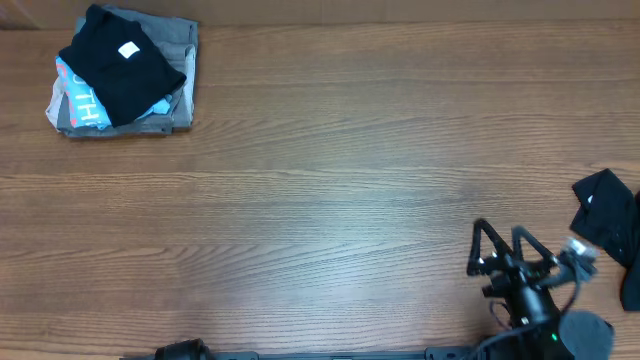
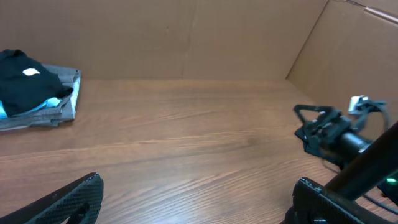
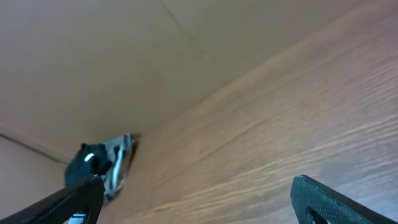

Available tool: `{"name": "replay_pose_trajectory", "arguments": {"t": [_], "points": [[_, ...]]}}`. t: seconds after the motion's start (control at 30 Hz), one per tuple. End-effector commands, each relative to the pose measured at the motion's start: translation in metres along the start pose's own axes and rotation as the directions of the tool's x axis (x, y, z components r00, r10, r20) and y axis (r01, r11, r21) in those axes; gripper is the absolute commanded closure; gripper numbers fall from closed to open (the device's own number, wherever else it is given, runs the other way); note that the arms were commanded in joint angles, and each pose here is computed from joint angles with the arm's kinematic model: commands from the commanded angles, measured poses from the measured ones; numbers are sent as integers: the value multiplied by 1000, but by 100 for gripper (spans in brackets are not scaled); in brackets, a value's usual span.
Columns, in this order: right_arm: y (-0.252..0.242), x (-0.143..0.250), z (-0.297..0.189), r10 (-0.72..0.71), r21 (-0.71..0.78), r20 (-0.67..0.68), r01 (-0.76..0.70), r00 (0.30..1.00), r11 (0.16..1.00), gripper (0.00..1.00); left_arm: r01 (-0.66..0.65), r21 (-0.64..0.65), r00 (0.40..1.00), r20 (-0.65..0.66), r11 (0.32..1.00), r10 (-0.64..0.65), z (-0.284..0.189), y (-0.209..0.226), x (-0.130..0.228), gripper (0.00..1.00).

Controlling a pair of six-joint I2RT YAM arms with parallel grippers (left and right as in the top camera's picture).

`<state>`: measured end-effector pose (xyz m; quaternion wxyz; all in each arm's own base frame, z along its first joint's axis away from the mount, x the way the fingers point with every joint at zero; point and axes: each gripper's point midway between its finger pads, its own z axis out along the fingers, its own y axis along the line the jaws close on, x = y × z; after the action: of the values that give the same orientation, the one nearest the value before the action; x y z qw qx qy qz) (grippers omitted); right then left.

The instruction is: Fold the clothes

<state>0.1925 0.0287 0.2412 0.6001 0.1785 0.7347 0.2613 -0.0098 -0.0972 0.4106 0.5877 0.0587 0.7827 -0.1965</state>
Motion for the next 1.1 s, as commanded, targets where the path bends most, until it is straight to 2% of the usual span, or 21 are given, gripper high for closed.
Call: {"name": "replay_pose_trajectory", "arguments": {"t": [0.0,0.1,0.27,0.47,0.9,1.07], "points": [[-3,4,12,-83,-31,27,83,996,996,0,-33,-2,999,6,999,33,-1,0,0,0],[-4,8,24,-217,-63,61,221,974,973,0,-33,-2,999,5,999,33,-1,0,0,0],[-14,14,36,-311,-52,98,317,945,947,0,-33,-2,999,5,999,33,-1,0,0,0],[-21,14,46,-315,-50,165,327,935,944,0,-33,-2,999,5,999,33,-1,0,0,0],[-34,-11,46,-303,31,361,313,882,949,0,-33,-2,999,5,999,33,-1,0,0,0],[-41,-11,47,-304,67,354,300,885,952,0,-33,-2,999,5,999,33,-1,0,0,0]]}}
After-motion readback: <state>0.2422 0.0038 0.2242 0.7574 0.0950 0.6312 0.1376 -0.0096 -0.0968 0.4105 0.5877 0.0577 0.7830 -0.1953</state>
